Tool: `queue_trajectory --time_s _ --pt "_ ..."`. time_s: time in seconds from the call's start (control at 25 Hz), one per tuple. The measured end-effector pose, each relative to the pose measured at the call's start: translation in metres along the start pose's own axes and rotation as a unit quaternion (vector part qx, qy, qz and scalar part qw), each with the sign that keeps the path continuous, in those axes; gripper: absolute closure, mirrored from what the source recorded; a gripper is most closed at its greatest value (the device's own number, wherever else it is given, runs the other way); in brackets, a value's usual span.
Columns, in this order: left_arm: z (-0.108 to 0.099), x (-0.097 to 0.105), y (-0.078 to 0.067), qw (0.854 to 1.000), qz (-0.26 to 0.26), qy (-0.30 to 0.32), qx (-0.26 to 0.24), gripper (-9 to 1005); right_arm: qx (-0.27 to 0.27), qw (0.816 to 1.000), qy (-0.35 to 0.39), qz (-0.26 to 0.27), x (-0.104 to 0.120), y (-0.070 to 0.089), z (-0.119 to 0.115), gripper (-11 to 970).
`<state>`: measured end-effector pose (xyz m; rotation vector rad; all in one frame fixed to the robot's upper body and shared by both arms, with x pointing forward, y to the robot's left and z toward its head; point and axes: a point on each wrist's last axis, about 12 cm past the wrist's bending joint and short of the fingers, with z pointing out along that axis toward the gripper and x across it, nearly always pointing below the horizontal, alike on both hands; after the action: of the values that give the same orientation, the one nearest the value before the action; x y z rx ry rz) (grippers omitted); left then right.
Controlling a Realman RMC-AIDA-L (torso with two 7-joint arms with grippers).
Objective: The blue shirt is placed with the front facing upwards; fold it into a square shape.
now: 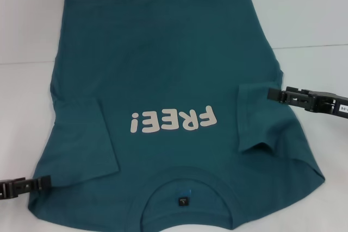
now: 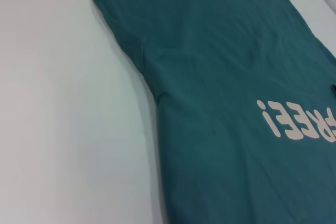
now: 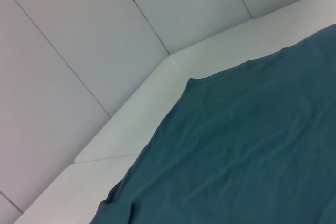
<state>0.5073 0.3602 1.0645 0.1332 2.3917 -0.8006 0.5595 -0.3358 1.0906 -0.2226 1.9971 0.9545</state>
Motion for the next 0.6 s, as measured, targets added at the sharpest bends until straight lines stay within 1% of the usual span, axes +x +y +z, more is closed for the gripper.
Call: queue_trajectory --time_s 0.6 --pt "0.0027 0.0016 -0.0010 1.000 -0.001 0.022 -0.003 105 -0.003 1.000 -0.004 0.001 -0.0013 0.0005 -0.0003 14"
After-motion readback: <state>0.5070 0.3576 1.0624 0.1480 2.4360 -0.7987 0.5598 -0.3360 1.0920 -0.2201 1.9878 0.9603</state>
